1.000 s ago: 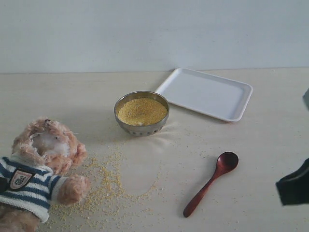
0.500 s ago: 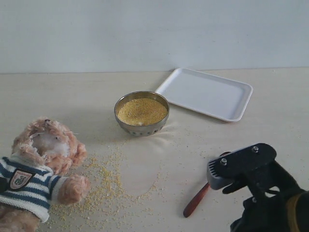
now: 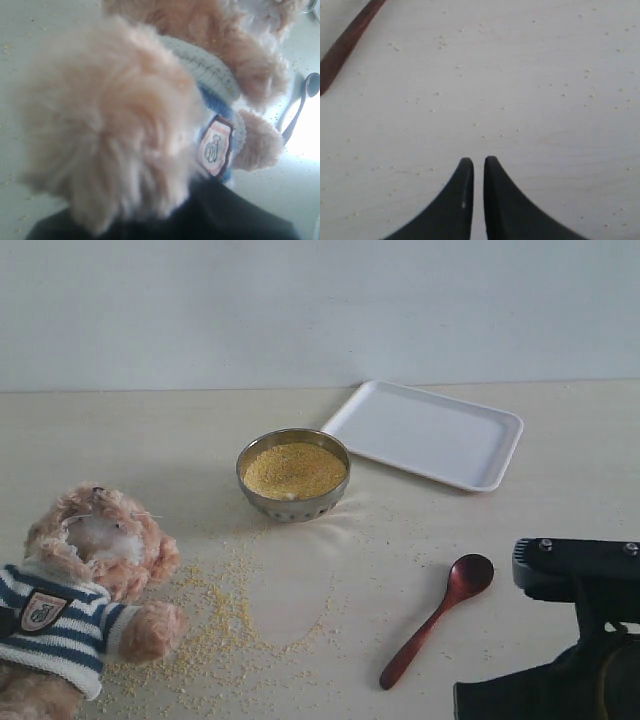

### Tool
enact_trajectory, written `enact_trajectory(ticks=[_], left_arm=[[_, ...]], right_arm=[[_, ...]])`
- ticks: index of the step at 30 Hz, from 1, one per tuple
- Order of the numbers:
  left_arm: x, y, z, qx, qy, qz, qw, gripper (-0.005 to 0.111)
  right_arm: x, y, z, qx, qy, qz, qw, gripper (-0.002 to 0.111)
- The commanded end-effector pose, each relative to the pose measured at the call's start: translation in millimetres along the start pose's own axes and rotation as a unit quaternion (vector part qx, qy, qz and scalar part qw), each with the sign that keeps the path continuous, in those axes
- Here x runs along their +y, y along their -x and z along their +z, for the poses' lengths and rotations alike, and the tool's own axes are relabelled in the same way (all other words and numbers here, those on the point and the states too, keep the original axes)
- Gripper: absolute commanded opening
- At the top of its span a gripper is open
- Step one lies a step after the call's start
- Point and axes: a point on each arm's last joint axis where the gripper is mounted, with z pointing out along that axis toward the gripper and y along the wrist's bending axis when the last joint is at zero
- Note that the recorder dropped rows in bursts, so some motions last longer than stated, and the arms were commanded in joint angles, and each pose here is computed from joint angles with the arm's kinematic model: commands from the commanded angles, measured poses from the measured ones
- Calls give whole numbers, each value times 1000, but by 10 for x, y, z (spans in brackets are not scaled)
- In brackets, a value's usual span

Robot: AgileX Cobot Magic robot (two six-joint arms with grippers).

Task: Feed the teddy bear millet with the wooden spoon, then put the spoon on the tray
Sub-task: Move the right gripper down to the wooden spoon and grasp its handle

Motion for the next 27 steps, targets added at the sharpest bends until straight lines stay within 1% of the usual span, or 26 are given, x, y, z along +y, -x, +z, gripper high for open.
enact_trajectory(ticks=[1,3,5,8,10,11,12,13,14,17,19,21,24,27], left_arm=[[-10,-6,-2,-3,-6,-2,1000,5],[-10,-6,-2,-3,-6,-2,1000,5],[-10,-6,-2,-3,-6,-2,1000,5],[-5,-3,-2,-5,-3,-2,1000,5],[-3,-2,-2,-6,-2,-2,1000,5],[2,2,-2,-7,1,-2,1000,5],[2,2,-2,-7,1,-2,1000,5],[4,3,-2,-8,2,-2,1000,5],[4,3,-2,-8,2,-2,1000,5],[4,3,-2,-8,2,-2,1000,5],[4,3,-2,-8,2,-2,1000,5],[4,3,-2,-8,2,-2,1000,5],[4,3,-2,-8,2,-2,1000,5],[4,3,-2,-8,2,-2,1000,5]], right_arm=[[-16,10,31,-22,-24,81,996,9],[26,-24,-2,-43,-15,95,994,9],[83,-65,-51,-74,1,87,993,9],[167,-106,-93,-112,24,95,989,9],[247,-96,-82,-116,21,90,989,9],[335,-77,-45,-121,8,74,990,10],[389,-57,-43,-128,7,64,990,10],[451,-45,-30,-131,6,57,990,12],[516,-34,-21,-132,5,56,990,17],[688,6,0,-138,8,64,988,39],[779,46,49,-130,13,79,988,52],[844,72,118,-113,22,88,989,56],[932,113,242,-86,47,98,990,56],[935,156,351,-75,43,107,991,56]])
